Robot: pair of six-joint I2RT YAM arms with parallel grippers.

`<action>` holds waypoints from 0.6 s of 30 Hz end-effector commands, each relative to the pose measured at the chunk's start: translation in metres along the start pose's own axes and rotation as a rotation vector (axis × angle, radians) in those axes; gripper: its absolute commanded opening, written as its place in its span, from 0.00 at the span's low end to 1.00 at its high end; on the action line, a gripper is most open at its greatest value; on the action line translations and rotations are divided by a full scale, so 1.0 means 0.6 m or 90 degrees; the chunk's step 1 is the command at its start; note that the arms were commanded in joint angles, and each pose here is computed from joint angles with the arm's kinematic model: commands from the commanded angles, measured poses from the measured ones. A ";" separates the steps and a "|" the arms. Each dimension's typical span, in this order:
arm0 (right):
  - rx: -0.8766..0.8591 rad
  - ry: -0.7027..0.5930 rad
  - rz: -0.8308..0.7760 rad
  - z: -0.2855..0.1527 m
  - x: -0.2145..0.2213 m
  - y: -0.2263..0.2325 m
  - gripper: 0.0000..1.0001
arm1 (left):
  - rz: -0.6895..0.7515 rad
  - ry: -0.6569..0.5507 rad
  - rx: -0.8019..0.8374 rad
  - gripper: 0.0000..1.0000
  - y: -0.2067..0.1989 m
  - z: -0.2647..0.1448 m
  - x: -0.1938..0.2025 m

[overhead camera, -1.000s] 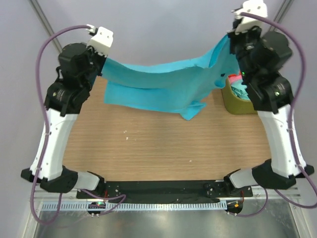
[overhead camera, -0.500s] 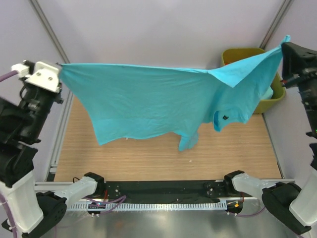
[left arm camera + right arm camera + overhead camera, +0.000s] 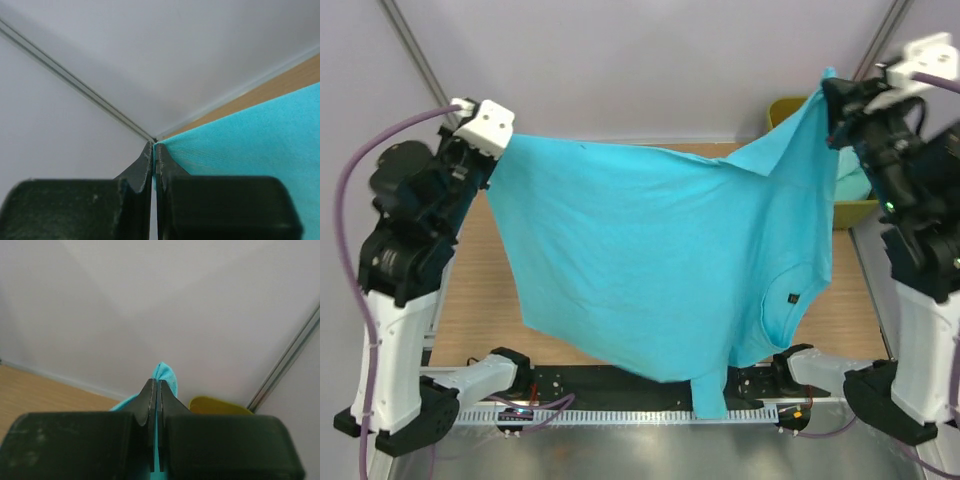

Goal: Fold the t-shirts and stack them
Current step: Flatten the tshirt out

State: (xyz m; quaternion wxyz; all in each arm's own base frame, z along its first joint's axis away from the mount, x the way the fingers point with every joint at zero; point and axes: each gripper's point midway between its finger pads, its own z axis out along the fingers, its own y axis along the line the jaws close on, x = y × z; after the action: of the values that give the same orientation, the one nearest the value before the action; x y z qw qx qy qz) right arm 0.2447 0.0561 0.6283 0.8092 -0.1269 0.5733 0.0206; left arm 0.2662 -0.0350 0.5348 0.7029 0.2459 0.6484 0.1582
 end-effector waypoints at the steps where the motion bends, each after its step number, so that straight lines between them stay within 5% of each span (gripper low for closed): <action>1: 0.002 0.052 -0.046 0.076 0.071 0.006 0.01 | 0.034 0.037 -0.031 0.00 0.003 0.040 0.024; 8: -0.021 0.108 -0.064 0.130 0.149 0.026 0.01 | 0.046 0.069 0.014 0.00 -0.046 0.080 0.067; 18: -0.027 0.084 -0.054 0.073 0.103 0.021 0.01 | 0.024 0.051 0.036 0.00 -0.044 0.035 0.056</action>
State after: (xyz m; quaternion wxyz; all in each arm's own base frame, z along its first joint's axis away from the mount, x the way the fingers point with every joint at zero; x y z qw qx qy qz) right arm 0.3497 0.0850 0.5285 0.7120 -0.1869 0.6767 -0.0127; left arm 0.3092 -0.0469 0.4628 0.6260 0.2900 0.7028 0.1734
